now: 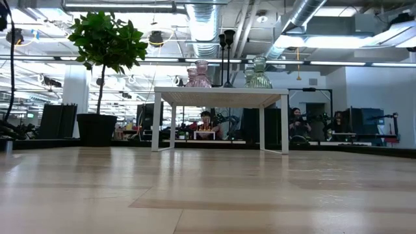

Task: Pick & Place candle stick holders
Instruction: Return to Home Position

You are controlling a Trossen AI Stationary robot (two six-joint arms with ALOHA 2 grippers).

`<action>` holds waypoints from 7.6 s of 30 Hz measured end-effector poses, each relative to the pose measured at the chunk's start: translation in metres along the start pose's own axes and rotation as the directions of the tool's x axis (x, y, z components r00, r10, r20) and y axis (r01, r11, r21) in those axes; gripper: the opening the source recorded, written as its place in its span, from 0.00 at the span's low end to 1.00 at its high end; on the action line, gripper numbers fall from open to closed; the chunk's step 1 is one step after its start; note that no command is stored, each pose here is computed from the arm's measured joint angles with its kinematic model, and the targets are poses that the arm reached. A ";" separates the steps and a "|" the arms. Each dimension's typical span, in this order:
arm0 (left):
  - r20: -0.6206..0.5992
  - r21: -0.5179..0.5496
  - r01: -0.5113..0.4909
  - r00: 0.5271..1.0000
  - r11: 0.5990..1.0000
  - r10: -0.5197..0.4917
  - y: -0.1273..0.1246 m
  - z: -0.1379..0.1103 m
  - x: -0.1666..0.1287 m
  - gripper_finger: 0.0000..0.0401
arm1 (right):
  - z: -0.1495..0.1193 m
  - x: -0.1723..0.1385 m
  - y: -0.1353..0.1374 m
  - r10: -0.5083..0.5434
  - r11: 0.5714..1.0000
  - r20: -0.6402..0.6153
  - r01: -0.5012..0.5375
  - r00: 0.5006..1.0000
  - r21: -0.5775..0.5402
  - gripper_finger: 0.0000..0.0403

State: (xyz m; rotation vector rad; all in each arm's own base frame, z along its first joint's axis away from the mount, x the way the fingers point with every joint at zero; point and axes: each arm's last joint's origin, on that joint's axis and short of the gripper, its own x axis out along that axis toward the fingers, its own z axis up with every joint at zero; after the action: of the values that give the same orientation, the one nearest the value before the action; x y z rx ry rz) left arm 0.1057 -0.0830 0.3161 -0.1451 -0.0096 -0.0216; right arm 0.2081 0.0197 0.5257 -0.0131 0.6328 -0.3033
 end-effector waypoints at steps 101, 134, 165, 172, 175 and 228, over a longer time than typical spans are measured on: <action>0.080 0.173 -0.195 0.980 0.966 0.183 0.078 0.032 -0.028 0.00 | -0.351 0.128 -0.014 0.309 0.917 0.611 -0.400 0.728 0.012 0.00; 0.154 0.157 -0.123 0.983 0.980 0.098 0.086 -0.002 -0.081 0.00 | -0.352 0.130 -0.013 0.309 0.918 0.595 -0.396 0.742 0.017 0.00; 0.065 0.094 0.014 0.998 0.995 -0.020 0.094 -0.131 -0.011 0.01 | -0.352 0.130 -0.013 0.309 0.918 0.594 -0.396 0.742 0.017 0.00; 0.065 0.095 0.013 0.998 0.995 -0.019 0.094 -0.131 -0.011 0.03 | -0.352 0.130 -0.013 0.309 0.918 0.594 -0.396 0.743 0.018 0.00; 0.065 0.095 0.013 0.998 0.995 -0.019 0.094 -0.131 -0.011 0.03 | -0.352 0.130 -0.013 0.309 0.918 0.594 -0.396 0.743 0.017 0.00; 0.077 0.095 0.013 0.997 0.995 -0.020 0.094 -0.130 -0.011 0.03 | -0.352 0.130 -0.013 0.309 0.918 0.594 -0.396 0.743 0.018 0.00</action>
State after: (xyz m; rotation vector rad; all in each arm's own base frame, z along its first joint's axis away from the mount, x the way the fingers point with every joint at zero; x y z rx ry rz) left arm 0.0974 -0.0085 0.1740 -0.0511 -0.0895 -0.0316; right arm 0.0980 -0.0017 0.1669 0.1491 -0.0141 0.0386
